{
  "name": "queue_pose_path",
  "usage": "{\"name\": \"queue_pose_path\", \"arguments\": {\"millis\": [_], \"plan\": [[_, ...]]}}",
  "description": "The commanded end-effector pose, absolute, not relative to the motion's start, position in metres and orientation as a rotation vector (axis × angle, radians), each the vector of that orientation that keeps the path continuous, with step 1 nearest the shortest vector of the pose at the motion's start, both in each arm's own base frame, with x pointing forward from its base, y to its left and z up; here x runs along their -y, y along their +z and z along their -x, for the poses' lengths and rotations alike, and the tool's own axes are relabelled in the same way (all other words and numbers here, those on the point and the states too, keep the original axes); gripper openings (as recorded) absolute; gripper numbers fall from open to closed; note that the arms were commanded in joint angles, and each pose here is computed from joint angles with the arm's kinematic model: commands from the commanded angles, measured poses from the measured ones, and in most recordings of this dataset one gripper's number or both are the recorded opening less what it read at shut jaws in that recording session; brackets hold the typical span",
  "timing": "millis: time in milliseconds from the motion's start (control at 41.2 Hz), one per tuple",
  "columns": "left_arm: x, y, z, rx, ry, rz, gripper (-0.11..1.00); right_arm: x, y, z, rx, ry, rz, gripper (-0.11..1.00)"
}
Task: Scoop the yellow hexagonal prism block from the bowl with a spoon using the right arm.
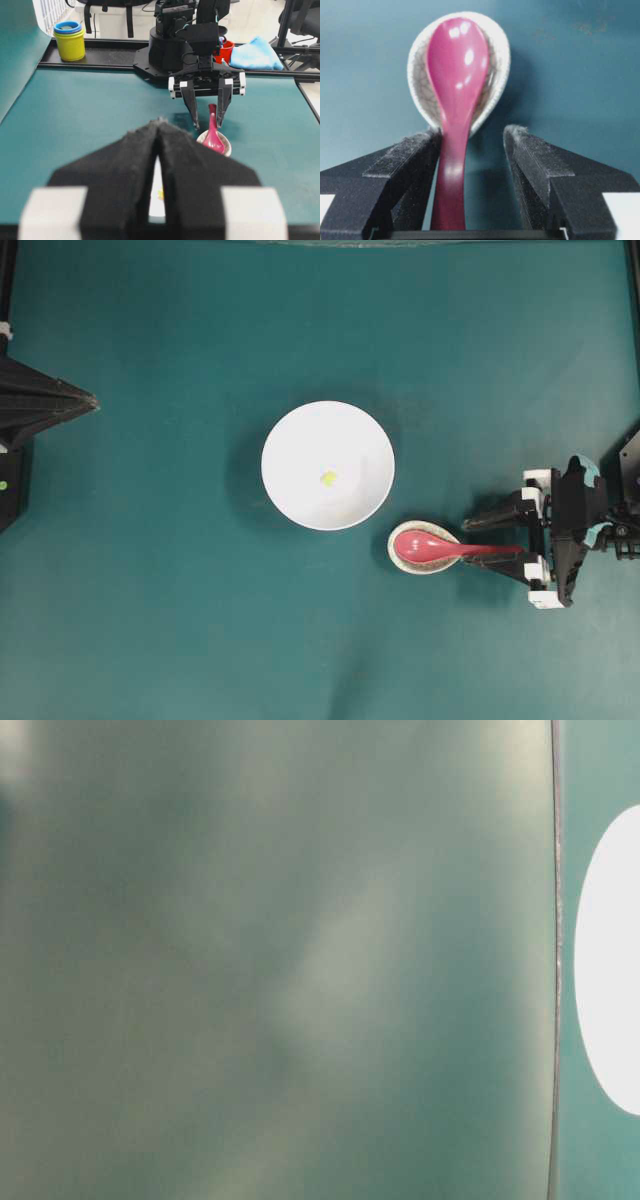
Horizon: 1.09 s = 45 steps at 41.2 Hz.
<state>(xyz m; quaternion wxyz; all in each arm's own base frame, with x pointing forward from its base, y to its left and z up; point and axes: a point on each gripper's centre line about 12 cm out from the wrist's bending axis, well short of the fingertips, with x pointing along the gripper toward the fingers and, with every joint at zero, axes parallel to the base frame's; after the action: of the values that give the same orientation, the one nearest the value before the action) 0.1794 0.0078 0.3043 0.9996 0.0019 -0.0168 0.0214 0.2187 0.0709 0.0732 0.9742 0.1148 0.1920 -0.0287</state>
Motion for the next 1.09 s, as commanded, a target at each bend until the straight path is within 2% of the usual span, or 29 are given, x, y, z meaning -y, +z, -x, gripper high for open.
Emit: {"name": "queue_pose_path", "arguments": {"millis": [0, 437, 753, 1069], "plan": [[-0.0082, 0.3133, -0.1819, 0.050, 0.044, -0.006, 0.03, -0.0759, 0.0782, -0.2217, -0.359, -0.043, -0.244, 0.57], [-0.0082, 0.3122, -0.1819, 0.044, 0.045, -0.007, 0.03, -0.0771, 0.0765, -0.2220, -0.371, -0.086, -0.269, 0.57], [-0.0082, 0.3114, -0.1820, 0.038, 0.045, -0.007, 0.03, -0.0837, 0.0747, -0.2161, -0.379, -0.086, -0.272, 0.47], [-0.0082, 0.3116, -0.1820, 0.040, 0.045, -0.005, 0.03, -0.0804, 0.0755, -0.2142, -0.357, -0.085, -0.242, 0.46]]}}
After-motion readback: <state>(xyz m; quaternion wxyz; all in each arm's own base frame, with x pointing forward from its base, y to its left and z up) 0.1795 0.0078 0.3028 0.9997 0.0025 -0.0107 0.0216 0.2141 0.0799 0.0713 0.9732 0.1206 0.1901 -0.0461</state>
